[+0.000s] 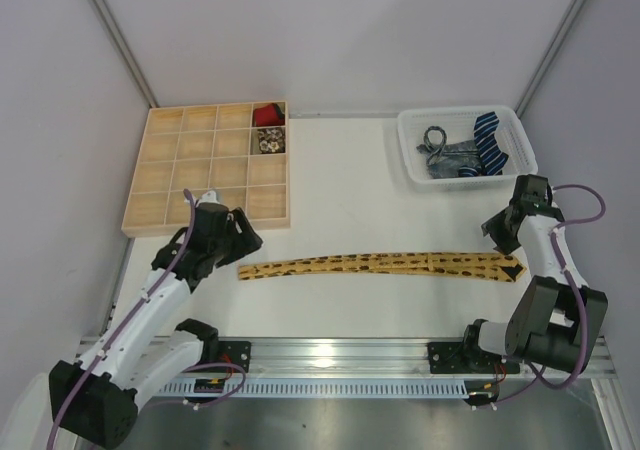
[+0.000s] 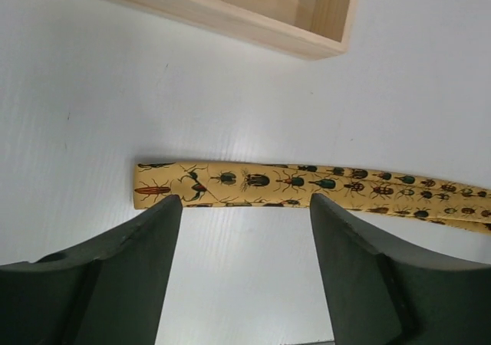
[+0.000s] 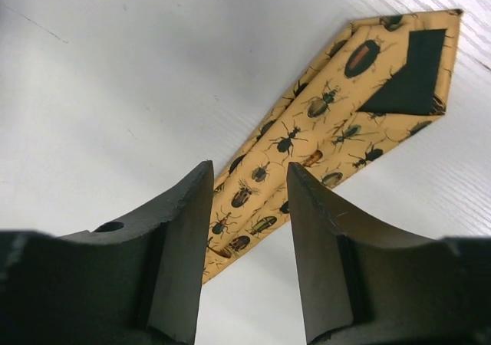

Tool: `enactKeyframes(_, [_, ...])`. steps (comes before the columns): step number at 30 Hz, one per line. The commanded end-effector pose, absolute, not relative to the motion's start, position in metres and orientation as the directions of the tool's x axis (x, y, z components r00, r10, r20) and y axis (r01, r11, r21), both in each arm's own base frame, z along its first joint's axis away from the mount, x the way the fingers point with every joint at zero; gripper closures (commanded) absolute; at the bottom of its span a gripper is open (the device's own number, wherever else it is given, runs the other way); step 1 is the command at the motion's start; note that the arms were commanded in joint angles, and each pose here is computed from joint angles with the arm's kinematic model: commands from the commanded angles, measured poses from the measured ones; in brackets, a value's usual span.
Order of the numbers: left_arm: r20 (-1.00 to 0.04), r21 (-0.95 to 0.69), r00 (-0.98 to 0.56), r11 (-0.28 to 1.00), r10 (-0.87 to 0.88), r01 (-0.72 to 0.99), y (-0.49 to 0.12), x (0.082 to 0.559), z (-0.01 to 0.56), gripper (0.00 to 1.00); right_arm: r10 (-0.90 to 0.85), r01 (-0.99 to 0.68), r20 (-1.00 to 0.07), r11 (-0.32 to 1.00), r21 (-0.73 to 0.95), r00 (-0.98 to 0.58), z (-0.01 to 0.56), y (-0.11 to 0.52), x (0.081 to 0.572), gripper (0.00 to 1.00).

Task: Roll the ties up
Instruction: Flatten the tie

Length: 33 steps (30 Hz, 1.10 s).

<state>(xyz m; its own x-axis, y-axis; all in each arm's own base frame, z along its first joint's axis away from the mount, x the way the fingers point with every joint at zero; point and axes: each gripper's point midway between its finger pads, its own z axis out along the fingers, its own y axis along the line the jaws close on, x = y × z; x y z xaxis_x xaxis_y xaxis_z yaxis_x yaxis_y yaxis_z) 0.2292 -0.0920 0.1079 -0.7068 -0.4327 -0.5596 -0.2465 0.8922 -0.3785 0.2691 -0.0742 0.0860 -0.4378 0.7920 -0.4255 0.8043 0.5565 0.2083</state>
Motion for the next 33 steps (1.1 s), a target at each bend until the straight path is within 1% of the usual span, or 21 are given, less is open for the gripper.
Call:
enactKeyframes(1, [-0.563, -0.362, -0.714, 0.901, -0.416, -0.239, -0.092, 0.23, 0.128, 0.25, 0.78, 0.749, -0.395, 0.604, 0.273, -0.485, 0.08, -0.06, 0.288, 0.54])
enactKeyframes(3, [-0.539, -0.366, -0.741, 0.904, -0.401, -0.223, -0.099, 0.234, 0.133, 0.25, 0.771, 0.748, -0.41, 0.611, 0.258, -0.488, 0.083, -0.062, 0.29, 0.54])
enactKeyframes(4, [-0.533, -0.372, -0.751, 0.905, -0.391, -0.207, -0.103, 0.235, 0.134, 0.25, 0.768, 0.773, -0.437, 0.595, 0.218, -0.468, 0.084, -0.073, 0.288, 0.55])
enactKeyframes(6, [-0.534, -0.408, -0.756, 0.899, -0.378, -0.161, -0.114, 0.24, 0.142, 0.29, 0.775, 0.795, -0.458, 0.57, 0.209, -0.435, 0.086, -0.09, 0.29, 0.55])
enactKeyframes(7, [-0.534, -0.433, -0.761, 0.892, -0.368, -0.128, -0.121, 0.239, 0.146, 0.35, 0.78, 0.83, -0.487, 0.528, 0.177, -0.393, 0.088, -0.104, 0.288, 0.55])
enactKeyframes(9, [-0.554, -0.508, -0.75, 0.86, -0.36, -0.038, -0.138, 0.243, 0.159, 0.42, 0.789, 0.858, -0.487, 0.494, 0.143, -0.373, 0.081, -0.117, 0.287, 0.55])
enactKeyframes(10, [-0.559, -0.528, -0.747, 0.849, -0.36, -0.014, -0.144, 0.244, 0.163, 0.49, 0.789, 0.87, -0.505, 0.474, 0.137, -0.35, 0.081, -0.122, 0.29, 0.55])
enactKeyframes(12, [-0.561, -0.55, -0.751, 0.835, -0.349, 0.023, -0.157, 0.246, 0.173, 0.57, 0.792, 0.883, -0.516, 0.45, 0.133, -0.326, 0.075, -0.128, 0.291, 0.57])
enactKeyframes(13, [-0.554, -0.539, -0.771, 0.841, -0.314, 0.044, -0.168, 0.243, 0.171, 0.61, 0.791, 0.883, -0.531, 0.443, 0.155, -0.303, 0.074, -0.132, 0.297, 0.58])
enactKeyframes(14, [-0.555, -0.526, -0.778, 0.849, -0.294, 0.054, -0.173, 0.241, 0.173, 0.62, 0.8, 0.892, -0.527, 0.423, 0.16, -0.285, 0.069, -0.134, 0.296, 0.58])
enactKeyframes(17, [-0.564, -0.488, -0.79, 0.869, -0.24, 0.084, -0.19, 0.233, 0.182, 0.62, 0.806, 0.894, -0.522, 0.418, 0.164, -0.281, 0.063, -0.138, 0.301, 0.6])
enactKeyframes(20, [-0.566, -0.506, -0.791, 0.855, -0.232, 0.111, -0.202, 0.225, 0.186, 0.6, 0.804, 0.893, -0.523, 0.419, 0.162, -0.283, 0.058, -0.144, 0.304, 0.6])
enactKeyframes(25, [-0.523, -0.507, -0.823, 0.857, -0.221, 0.092, -0.206, 0.215, 0.167, 0.59, 0.825, 0.906, -0.482, 0.402, 0.132, -0.296, 0.038, -0.145, 0.298, 0.62])
enactKeyframes(31, [-0.542, -0.499, -0.815, 0.858, -0.202, 0.119, -0.209, 0.217, 0.17, 0.59, 0.843, 0.909, -0.436, 0.401, 0.115, -0.316, 0.021, -0.14, 0.286, 0.63])
enactKeyframes(33, [-0.547, -0.489, -0.815, 0.863, -0.193, 0.124, -0.209, 0.219, 0.17, 0.58, 0.845, 0.91, -0.426, 0.4, 0.107, -0.322, 0.019, -0.138, 0.282, 0.67])
